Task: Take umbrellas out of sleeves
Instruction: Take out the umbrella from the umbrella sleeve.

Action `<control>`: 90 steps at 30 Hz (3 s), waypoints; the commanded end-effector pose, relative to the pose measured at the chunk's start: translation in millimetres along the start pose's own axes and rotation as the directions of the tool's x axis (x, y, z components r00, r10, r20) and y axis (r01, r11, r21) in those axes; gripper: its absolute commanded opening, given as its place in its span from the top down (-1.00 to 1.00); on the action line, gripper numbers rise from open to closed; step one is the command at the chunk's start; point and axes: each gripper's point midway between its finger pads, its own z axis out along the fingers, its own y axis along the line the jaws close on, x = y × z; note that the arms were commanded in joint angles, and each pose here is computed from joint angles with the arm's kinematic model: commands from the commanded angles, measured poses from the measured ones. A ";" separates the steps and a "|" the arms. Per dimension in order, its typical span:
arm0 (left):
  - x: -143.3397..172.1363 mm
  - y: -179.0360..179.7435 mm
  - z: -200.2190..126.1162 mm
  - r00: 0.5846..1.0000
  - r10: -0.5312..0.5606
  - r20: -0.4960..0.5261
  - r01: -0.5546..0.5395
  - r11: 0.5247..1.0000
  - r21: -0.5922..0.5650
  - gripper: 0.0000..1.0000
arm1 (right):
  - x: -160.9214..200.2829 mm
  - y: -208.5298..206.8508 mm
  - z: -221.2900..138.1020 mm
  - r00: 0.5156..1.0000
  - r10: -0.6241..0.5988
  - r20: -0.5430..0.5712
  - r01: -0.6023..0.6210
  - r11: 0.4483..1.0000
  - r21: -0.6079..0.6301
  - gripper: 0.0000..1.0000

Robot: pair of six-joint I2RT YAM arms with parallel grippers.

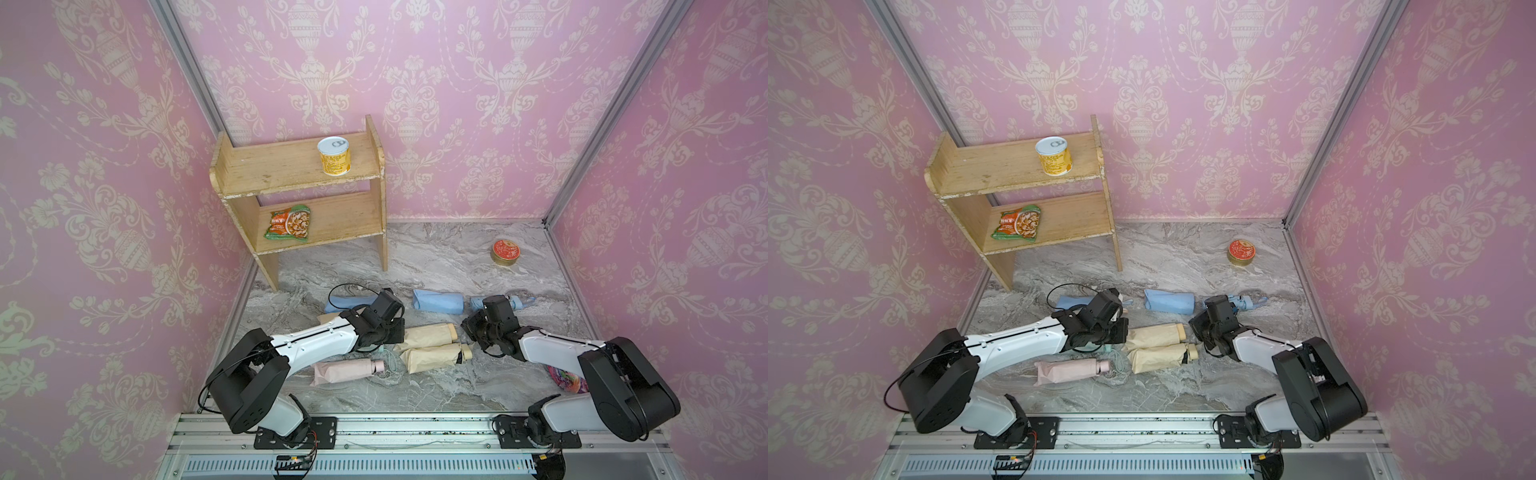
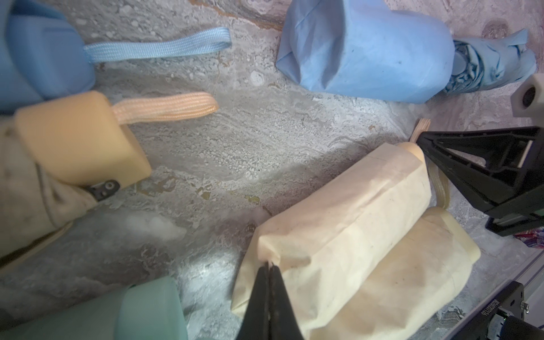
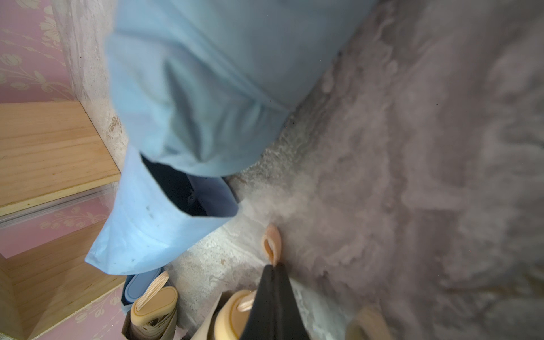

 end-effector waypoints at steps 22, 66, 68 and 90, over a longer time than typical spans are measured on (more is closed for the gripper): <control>-18.9 -12.2 -4.9 0.995 0.069 0.068 -0.070 0.998 0.009 1.00 | -25.6 -16.5 -35.0 0.982 0.004 0.191 -0.010 0.999 0.030 1.00; -35.2 -55.4 28.7 0.996 0.048 0.069 -0.055 0.992 0.114 1.00 | -63.2 -33.6 -59.7 0.963 0.034 0.266 -0.046 0.998 0.037 1.00; -37.0 -58.0 29.4 0.996 0.050 0.072 -0.058 0.991 0.118 1.00 | -66.1 -33.6 -61.3 0.962 0.036 0.271 -0.047 0.998 0.034 1.00; -40.2 -61.1 34.2 0.995 0.063 0.073 -0.071 0.991 0.113 1.00 | -83.6 -37.3 -67.4 0.957 0.055 0.284 -0.068 0.997 0.034 1.00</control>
